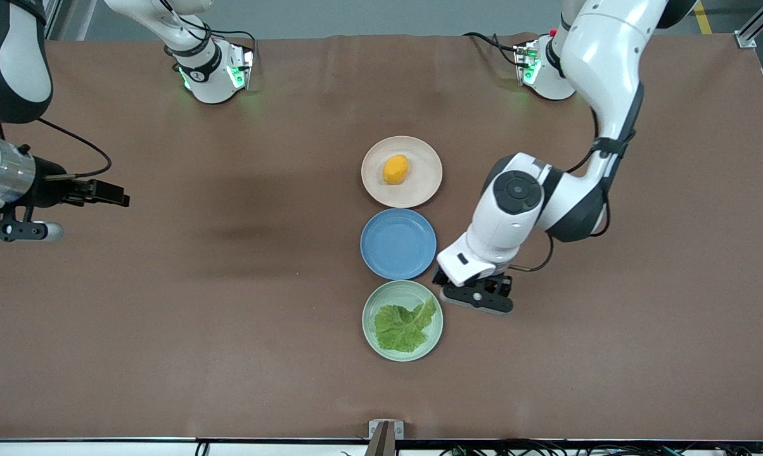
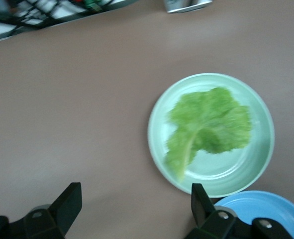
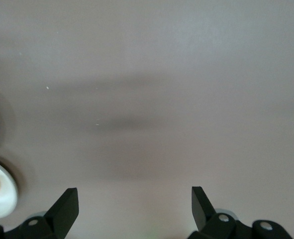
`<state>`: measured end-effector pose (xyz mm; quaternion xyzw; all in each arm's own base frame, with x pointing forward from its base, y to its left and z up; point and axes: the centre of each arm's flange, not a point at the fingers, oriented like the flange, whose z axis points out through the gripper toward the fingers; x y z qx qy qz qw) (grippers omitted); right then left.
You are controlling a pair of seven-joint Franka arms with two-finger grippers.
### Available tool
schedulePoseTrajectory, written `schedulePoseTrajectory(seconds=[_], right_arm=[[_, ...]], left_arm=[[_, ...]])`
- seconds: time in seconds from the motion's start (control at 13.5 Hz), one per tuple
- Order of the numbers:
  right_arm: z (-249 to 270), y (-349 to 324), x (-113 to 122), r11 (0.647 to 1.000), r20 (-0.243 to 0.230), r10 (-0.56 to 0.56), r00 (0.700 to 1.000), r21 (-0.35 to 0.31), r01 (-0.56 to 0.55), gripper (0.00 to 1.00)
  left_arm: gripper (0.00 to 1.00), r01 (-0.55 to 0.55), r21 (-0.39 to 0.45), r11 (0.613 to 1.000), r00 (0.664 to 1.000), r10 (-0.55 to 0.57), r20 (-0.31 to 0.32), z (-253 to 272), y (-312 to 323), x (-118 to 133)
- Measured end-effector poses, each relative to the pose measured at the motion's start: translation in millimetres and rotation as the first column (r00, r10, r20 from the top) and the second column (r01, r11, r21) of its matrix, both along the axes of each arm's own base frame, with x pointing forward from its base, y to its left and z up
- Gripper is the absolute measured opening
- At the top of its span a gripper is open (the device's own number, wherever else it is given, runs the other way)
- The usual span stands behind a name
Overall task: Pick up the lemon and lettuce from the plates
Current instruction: 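Reach the left gripper over the lettuce while the right gripper moves out, then grasp the lettuce with the left gripper while the right gripper lowers onto the lemon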
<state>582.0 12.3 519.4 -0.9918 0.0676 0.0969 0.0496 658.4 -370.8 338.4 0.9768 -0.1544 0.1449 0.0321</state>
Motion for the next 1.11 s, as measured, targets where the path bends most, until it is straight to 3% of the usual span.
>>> schedulePoseTrajectory(seconds=[0.07,0.3,0.59,0.89,1.11], right_arm=[[-0.1,22.3,-1.9,0.998,-0.004,-0.06,0.998,-0.012,0.06,1.0],[-4.4,127.5,-14.7,0.977,0.028,-0.205,0.978,-0.052,0.206,1.0],[-26.4,243.3,-50.7,0.931,0.054,-0.353,0.934,-0.077,0.356,1.0],[-90.7,348.5,-94.3,0.89,0.094,-0.445,0.891,-0.059,0.451,1.0],[-163.3,412.0,-117.4,0.885,0.111,-0.455,0.883,-0.055,0.463,1.0]], left_arm=[[0.9,0.036,-0.014,0.999,0.999,-0.036,0.027,-6.1,-13.8,-0.3],[0.85,0.11,-0.067,0.992,0.99,-0.103,0.1,-56.1,-37.0,-0.8],[0.66,0.183,-0.082,0.98,0.977,-0.171,0.128,-127.4,-47.2,-7.3],[0.65,0.238,-0.078,0.968,0.961,-0.223,0.165,-150.5,-47.0,-7.7],[0.62,0.297,-0.053,0.953,0.941,-0.283,0.186,-160.8,-47.5,-9.4]])
